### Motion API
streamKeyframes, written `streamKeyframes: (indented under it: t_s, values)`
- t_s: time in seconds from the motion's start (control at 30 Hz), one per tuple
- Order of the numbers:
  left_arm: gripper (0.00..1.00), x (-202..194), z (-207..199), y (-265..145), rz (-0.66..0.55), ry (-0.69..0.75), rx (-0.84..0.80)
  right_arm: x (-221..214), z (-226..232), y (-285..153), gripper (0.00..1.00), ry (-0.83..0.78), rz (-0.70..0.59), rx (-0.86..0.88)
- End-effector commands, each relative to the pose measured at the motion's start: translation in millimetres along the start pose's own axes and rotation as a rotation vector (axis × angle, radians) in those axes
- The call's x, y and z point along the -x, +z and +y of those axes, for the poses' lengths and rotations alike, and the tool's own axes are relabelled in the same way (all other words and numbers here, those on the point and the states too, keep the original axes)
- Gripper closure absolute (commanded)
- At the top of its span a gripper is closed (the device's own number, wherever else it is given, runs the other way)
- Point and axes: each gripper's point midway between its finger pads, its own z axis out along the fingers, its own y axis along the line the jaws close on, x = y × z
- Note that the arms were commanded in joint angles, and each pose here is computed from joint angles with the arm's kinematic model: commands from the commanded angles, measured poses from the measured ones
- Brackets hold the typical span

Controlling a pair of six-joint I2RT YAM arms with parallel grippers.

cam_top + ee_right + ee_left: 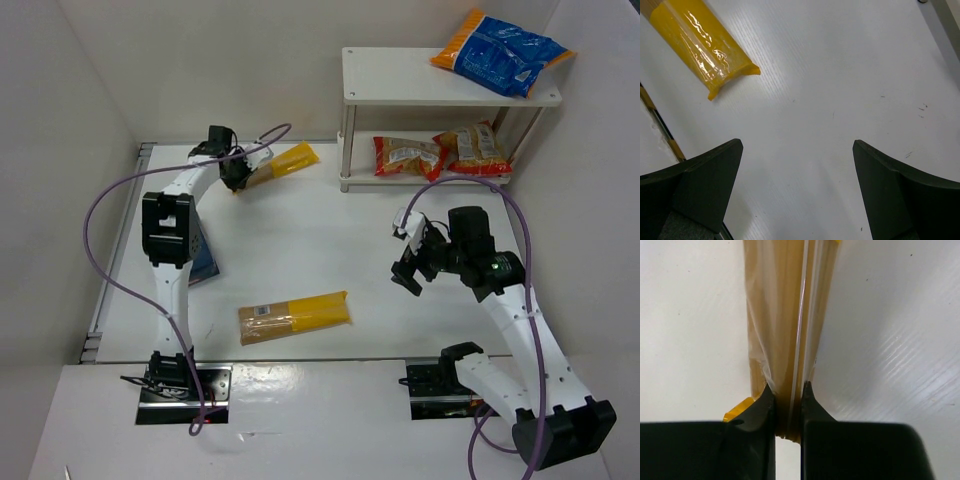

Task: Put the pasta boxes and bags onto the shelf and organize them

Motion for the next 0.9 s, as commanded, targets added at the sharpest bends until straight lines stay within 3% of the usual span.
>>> streamKeyframes:
  t_s: [0.0, 0.4, 0.6, 0.87]
  values:
    - [1.00, -61.8, -66.3, 8.8, 0.152, 0.004, -0.209, 10.9, -3.9, -5.5, 0.01, -0.027, -0.049, -0.028]
    - [1.00, -63.3, -157.7, -124.9, 0.043, 0.144, -0.302, 12.6, 1.8, -5.8, 0.01, -0.054, -0.058, -0.018]
    - [1.00, -25.6, -189.3, -198.4, -0.132, 0.270, -0.216, 20.4, 10.3, -2.6, 0.01, -0.096, -0.078, 0.027]
    - [1.00, -2.1, -225.6, -241.7, -0.263, 0.306, -0.247, 46.9, 28.2, 23.0, 0.01, -0.149, -0.100, 0.211]
